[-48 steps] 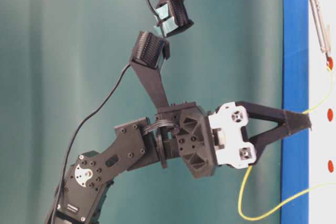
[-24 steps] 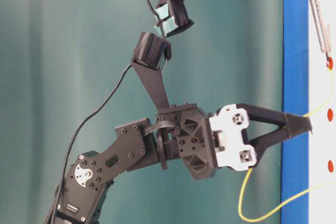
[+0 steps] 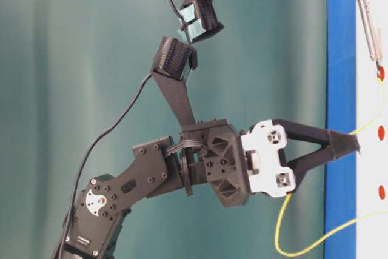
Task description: Touch the tip of the soldering iron to the tip of the solder at the mark.
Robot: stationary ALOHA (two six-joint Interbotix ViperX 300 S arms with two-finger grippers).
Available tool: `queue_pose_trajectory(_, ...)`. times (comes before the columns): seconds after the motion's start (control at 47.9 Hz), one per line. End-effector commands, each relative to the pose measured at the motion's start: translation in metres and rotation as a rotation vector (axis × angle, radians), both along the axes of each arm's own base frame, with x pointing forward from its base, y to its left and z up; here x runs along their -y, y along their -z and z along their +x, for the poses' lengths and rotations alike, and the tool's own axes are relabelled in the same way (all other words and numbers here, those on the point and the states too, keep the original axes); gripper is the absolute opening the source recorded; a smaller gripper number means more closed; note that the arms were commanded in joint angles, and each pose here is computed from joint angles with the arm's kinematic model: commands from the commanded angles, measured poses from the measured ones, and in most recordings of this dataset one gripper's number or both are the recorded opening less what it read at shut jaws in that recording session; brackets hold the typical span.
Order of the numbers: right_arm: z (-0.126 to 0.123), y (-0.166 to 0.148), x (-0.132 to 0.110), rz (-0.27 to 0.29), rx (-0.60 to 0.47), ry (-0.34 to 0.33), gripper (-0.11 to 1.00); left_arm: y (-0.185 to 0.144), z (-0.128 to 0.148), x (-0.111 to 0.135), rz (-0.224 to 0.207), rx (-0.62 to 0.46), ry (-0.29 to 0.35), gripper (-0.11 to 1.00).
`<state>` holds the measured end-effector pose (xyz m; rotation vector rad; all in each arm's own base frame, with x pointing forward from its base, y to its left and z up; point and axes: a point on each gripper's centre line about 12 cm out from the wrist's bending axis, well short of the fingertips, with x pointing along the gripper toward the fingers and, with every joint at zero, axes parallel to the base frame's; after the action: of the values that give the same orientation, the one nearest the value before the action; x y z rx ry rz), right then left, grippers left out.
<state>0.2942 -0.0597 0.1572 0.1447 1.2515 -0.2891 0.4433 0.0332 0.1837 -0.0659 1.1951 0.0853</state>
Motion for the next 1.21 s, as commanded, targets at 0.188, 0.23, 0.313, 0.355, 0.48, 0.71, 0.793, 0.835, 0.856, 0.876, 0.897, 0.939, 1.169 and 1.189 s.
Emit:
queue_pose_trajectory(0.188, 0.007, -0.011, 0.001, -0.01, 0.04, -0.002, 0.06, -0.017, 0.006, -0.002, 0.006, 0.047, -0.001, 0.01)
queue_pose_trajectory(0.23, 0.007, -0.01, 0.002, -0.008, 0.039, 0.001, 0.06, -0.017, 0.006, -0.002, 0.006, 0.047, -0.001, 0.01)
queue_pose_trajectory(0.313, 0.007, -0.011, 0.001, -0.008, 0.041, -0.001, 0.06, -0.016, 0.006, -0.002, 0.006, 0.047, -0.001, 0.01)
queue_pose_trajectory(0.355, 0.007, -0.011, 0.002, -0.009, 0.041, 0.001, 0.06, -0.017, 0.005, -0.002, 0.007, 0.047, -0.001, 0.01)
queue_pose_trajectory(0.48, 0.007, -0.01, 0.002, -0.008, 0.039, 0.001, 0.06, -0.015, 0.005, -0.001, 0.005, 0.044, 0.0, 0.01)
queue_pose_trajectory(0.71, 0.007, -0.011, 0.002, -0.009, 0.041, 0.001, 0.06, -0.022, 0.004, -0.002, 0.007, 0.055, -0.002, 0.01)
queue_pose_trajectory(0.793, 0.007, -0.011, 0.002, -0.008, 0.041, 0.002, 0.06, -0.036, 0.0, -0.001, 0.006, 0.075, -0.005, 0.01)
queue_pose_trajectory(0.835, 0.007, -0.011, 0.001, -0.008, 0.041, 0.001, 0.06, -0.043, -0.004, -0.001, 0.006, 0.087, -0.007, 0.01)
queue_pose_trajectory(0.856, 0.007, -0.011, 0.002, -0.009, 0.041, 0.001, 0.06, -0.047, -0.006, -0.001, 0.007, 0.092, -0.006, 0.01)
queue_pose_trajectory(0.876, 0.007, -0.011, 0.001, -0.008, 0.041, 0.001, 0.06, -0.049, -0.008, 0.0, 0.006, 0.093, -0.007, 0.01)
queue_pose_trajectory(0.897, 0.007, -0.011, 0.001, -0.009, 0.041, 0.0, 0.06, -0.052, -0.01, 0.0, 0.006, 0.1, -0.007, 0.01)
queue_pose_trajectory(0.939, 0.007, -0.011, 0.001, -0.008, 0.041, -0.001, 0.06, -0.057, -0.014, 0.0, 0.006, 0.106, -0.008, 0.01)
queue_pose_trajectory(1.169, 0.008, -0.011, 0.001, -0.009, 0.047, -0.002, 0.06, -0.079, -0.045, 0.004, 0.004, 0.143, -0.015, 0.01)
queue_pose_trajectory(1.189, 0.008, -0.011, 0.001, -0.009, 0.047, -0.002, 0.06, -0.08, -0.047, 0.004, 0.005, 0.149, -0.016, 0.01)
